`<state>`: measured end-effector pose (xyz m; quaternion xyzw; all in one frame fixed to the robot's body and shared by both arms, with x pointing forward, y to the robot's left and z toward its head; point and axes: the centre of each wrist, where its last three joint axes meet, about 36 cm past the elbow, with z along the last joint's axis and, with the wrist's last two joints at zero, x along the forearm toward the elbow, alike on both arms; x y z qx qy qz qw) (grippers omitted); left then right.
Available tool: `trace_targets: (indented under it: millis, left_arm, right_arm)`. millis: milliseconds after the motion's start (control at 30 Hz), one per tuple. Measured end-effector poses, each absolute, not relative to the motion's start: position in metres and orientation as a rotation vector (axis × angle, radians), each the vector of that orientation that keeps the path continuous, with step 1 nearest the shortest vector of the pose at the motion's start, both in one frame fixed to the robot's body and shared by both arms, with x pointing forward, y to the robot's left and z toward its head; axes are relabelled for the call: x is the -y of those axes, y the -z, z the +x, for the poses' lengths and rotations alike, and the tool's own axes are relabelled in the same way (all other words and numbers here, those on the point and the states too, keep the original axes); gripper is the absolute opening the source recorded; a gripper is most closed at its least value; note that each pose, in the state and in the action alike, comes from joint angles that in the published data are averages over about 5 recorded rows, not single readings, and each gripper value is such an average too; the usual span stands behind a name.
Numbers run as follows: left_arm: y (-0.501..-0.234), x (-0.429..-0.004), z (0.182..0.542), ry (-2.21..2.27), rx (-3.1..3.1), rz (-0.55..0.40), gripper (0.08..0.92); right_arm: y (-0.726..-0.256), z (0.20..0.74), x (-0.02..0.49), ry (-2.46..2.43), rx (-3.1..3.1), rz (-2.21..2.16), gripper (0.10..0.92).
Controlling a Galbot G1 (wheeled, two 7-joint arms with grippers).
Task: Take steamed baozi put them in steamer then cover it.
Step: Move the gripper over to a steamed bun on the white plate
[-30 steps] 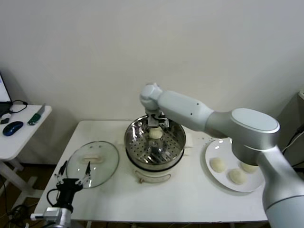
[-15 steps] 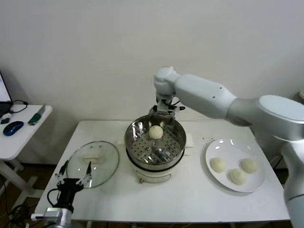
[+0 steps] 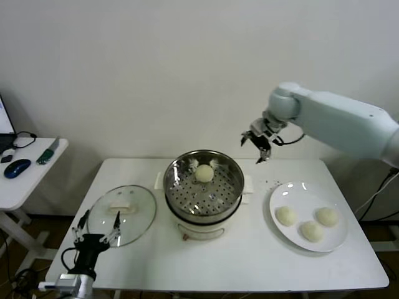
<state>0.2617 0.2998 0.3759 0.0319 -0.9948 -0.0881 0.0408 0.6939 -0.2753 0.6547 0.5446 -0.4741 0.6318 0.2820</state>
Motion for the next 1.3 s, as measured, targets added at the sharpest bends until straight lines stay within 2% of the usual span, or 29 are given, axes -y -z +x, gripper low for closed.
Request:
trace_targets:
  millis: [200, 467, 867, 1300]
  left_arm:
    - [-0.379, -0.300, 0.259, 0.271, 3.047, 0.104, 0.823]
    - [-0.382, -0.298, 0.259, 0.267, 3.043, 0.111, 0.823]
    - [-0.378, -0.299, 0.261, 0.268, 3.031, 0.127, 0.823]
    - [-0.373, -0.299, 0.260, 0.269, 3.018, 0.130, 0.823]
  right_arm:
    - [-0.608, 0.676, 0.337, -1.467, 1.340, 1.361, 0.823]
    - [-0.543, 0.658, 0.377, -1.307, 1.339, 1.310, 0.823]
    - [-0.472, 0.638, 0.391, -1.192, 1.302, 1.309, 0.823]
    - [-0.449, 0.646, 0.390, -1.176, 1.312, 1.309, 0.823]
